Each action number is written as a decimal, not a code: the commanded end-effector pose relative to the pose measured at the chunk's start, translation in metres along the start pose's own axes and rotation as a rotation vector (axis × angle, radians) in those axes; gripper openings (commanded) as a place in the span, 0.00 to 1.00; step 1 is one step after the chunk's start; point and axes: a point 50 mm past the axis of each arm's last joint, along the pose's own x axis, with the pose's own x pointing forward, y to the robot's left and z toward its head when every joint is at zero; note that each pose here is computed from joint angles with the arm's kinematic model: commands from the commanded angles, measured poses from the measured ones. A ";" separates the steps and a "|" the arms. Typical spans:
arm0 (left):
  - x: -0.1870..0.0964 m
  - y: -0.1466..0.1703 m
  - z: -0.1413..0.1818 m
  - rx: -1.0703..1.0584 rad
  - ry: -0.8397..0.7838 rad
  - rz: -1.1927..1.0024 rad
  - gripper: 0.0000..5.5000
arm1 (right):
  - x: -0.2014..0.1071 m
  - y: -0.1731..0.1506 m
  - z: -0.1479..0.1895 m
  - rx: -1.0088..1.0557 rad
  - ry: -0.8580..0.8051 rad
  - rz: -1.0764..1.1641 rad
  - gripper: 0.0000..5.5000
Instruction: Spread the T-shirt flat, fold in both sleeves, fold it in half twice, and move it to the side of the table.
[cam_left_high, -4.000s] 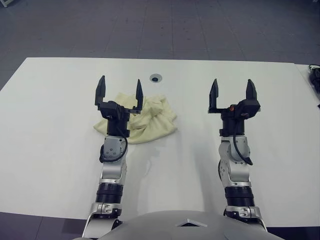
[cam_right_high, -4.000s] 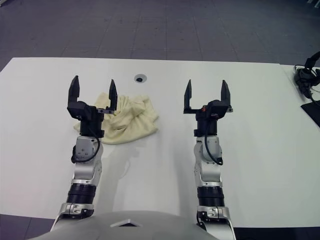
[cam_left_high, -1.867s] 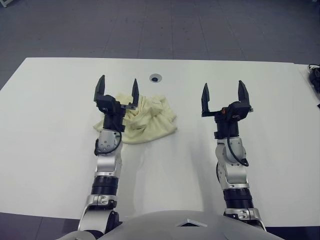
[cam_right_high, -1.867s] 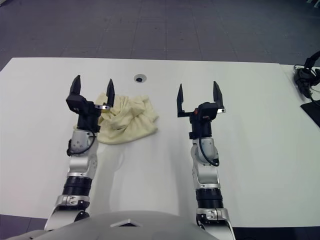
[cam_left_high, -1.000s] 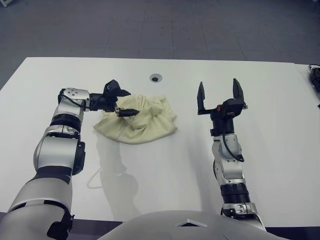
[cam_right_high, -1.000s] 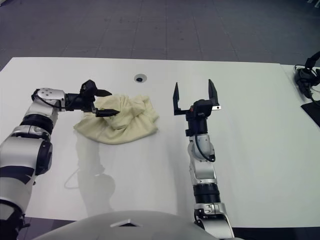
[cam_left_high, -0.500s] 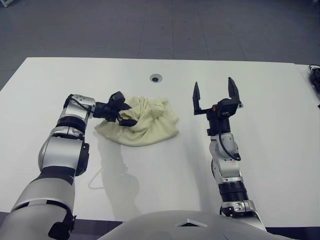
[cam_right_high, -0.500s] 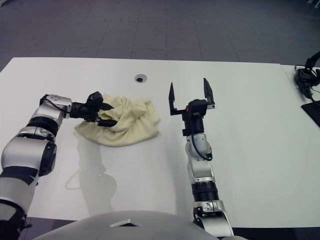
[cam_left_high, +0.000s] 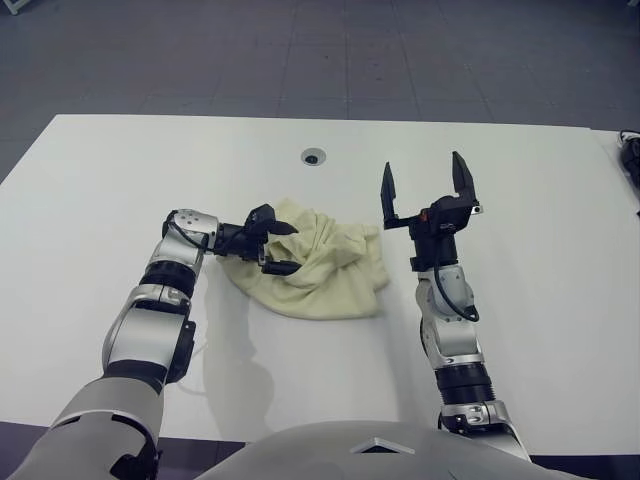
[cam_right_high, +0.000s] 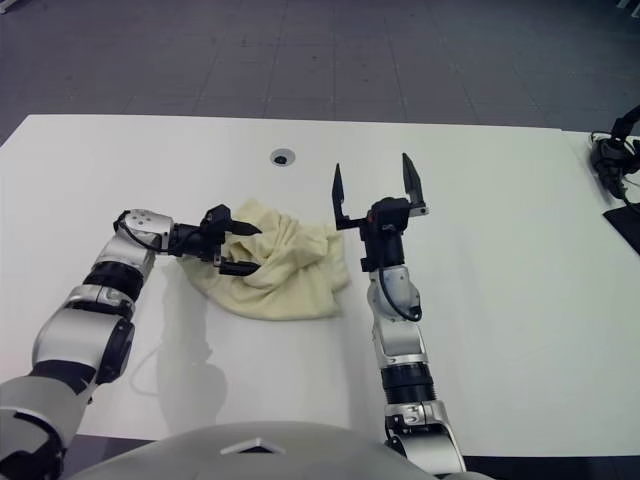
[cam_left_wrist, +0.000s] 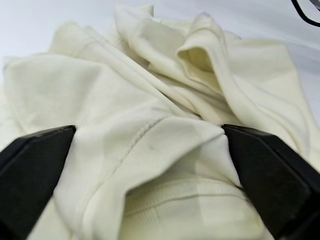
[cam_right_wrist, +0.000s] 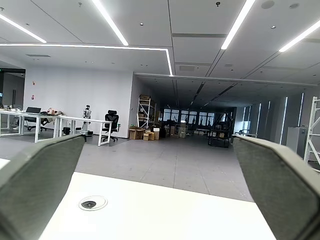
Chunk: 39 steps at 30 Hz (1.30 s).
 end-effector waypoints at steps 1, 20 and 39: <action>0.029 -0.047 -0.069 -0.256 0.106 -0.062 0.98 | 0.001 0.002 0.007 0.008 -0.015 -0.014 0.98; 0.016 -0.117 -0.034 -0.392 -0.017 0.034 0.98 | 0.004 0.004 0.014 0.007 -0.018 -0.031 0.98; 0.013 -0.160 0.002 -0.445 -0.164 0.229 0.98 | 0.002 0.006 0.021 0.009 -0.015 -0.036 0.98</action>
